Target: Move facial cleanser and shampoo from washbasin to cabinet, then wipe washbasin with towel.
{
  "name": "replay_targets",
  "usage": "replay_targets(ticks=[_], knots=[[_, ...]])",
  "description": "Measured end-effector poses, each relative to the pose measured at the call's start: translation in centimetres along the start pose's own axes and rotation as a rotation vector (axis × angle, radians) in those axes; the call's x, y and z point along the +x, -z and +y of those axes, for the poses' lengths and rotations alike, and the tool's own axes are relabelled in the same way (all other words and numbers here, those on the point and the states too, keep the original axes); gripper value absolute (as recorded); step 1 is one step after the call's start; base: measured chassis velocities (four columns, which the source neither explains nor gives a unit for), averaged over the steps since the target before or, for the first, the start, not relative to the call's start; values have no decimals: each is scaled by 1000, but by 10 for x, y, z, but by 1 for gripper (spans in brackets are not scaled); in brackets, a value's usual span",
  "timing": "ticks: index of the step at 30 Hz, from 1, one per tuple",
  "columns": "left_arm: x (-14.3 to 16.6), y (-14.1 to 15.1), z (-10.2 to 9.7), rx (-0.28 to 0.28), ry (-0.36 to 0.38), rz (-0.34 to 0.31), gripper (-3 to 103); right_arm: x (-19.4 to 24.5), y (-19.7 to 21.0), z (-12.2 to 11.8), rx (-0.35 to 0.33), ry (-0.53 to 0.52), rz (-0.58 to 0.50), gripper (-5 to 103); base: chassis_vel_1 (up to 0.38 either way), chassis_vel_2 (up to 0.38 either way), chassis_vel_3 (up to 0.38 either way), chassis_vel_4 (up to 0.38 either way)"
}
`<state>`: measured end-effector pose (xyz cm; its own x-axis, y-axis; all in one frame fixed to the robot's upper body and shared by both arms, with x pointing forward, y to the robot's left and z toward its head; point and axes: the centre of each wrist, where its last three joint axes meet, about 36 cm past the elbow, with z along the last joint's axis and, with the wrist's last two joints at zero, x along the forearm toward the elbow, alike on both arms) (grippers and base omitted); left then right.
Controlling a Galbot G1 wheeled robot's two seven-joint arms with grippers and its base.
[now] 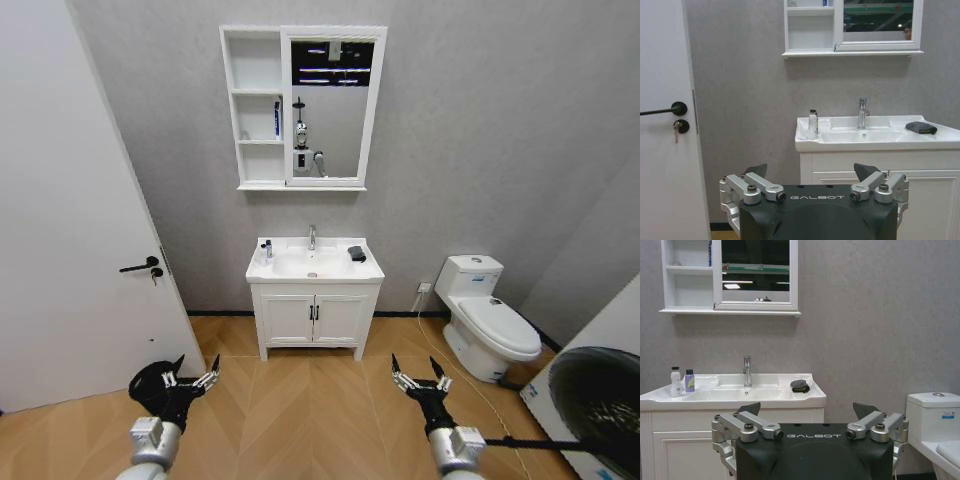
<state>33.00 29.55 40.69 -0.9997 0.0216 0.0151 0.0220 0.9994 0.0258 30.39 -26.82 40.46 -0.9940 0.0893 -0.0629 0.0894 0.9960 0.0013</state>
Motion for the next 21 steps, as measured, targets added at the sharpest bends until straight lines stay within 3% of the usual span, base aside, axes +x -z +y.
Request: replay_targets(ticks=[7,21], knots=[[-1,-8,-22,17,-40,11,98,6,0,3,3,15,5,100,-13,18,20,-29],[-2,-9,-22,15,-45,6,98,11,5,3,3,26,-1,100,-184,181,209,-205]])
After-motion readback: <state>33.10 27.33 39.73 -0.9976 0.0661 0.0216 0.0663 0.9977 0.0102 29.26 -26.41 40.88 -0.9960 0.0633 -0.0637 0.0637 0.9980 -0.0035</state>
